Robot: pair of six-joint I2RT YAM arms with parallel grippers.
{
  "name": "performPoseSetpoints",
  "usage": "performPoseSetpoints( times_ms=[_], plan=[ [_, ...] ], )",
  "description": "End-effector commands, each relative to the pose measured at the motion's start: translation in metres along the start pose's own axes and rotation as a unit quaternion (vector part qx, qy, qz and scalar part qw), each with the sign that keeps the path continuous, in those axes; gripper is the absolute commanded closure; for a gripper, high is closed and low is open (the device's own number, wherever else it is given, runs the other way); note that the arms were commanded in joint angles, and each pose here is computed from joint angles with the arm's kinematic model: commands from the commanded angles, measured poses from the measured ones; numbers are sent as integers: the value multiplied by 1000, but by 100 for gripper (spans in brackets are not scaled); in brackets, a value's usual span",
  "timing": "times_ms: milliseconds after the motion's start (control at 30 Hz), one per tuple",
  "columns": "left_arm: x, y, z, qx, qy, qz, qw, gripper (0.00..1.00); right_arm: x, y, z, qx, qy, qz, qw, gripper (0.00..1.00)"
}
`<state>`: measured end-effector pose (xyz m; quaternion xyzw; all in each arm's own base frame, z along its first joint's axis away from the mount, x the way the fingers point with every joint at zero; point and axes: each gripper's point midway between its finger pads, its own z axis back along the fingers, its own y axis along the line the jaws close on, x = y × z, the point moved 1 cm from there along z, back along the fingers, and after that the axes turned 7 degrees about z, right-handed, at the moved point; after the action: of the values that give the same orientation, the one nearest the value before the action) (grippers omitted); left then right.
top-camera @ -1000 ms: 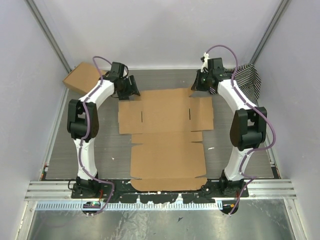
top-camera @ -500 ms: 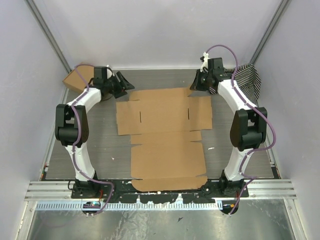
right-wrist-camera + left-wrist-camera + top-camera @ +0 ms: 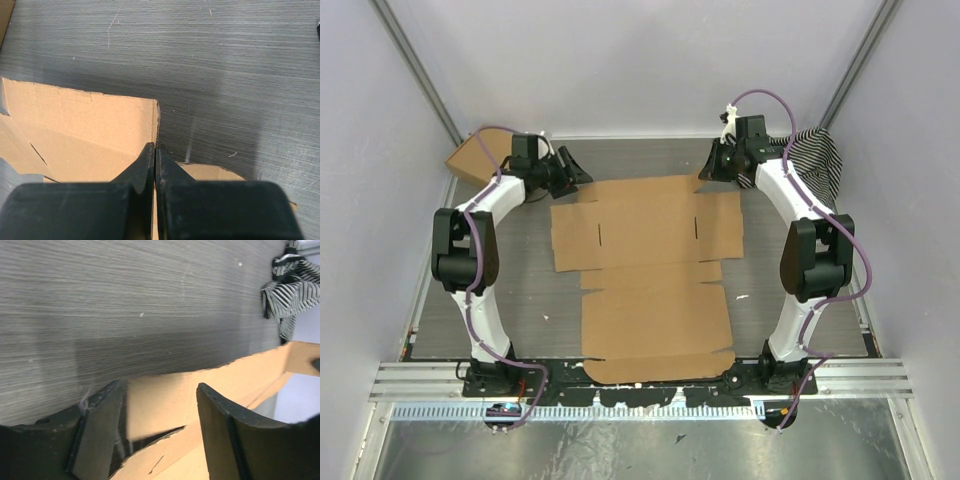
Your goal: Fold the paper box
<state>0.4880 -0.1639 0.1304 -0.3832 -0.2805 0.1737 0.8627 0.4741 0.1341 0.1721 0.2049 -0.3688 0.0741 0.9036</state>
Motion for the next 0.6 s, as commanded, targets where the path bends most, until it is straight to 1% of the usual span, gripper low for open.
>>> performPoseSetpoints(
  times_ms=[0, 67, 167, 300, 367, 567],
  plan=[
    [19, -1, 21, 43, -42, -40, 997, 30, 38, 18, 24, 14, -59, 23, 998, 99],
    [19, -4, 23, 33, -43, -39, 998, 29, 39, 18, 26, 14, -59, 26, 998, 99],
    [11, -13, 19, -6, -27, -35, 999, 30, 40, 20, 26, 20, -60, 26, 998, 99],
    [1, -27, 13, -74, -3, -24, 997, 33, 39, 22, 26, 26, -59, 25, 998, 99],
    [-4, -31, 12, -94, 7, -20, 995, 34, 39, 21, 26, 27, -58, 24, 998, 99],
    [-8, -24, 11, -82, 10, -19, 996, 39, 39, 18, 27, 23, -59, 20, 998, 99]
  ],
)
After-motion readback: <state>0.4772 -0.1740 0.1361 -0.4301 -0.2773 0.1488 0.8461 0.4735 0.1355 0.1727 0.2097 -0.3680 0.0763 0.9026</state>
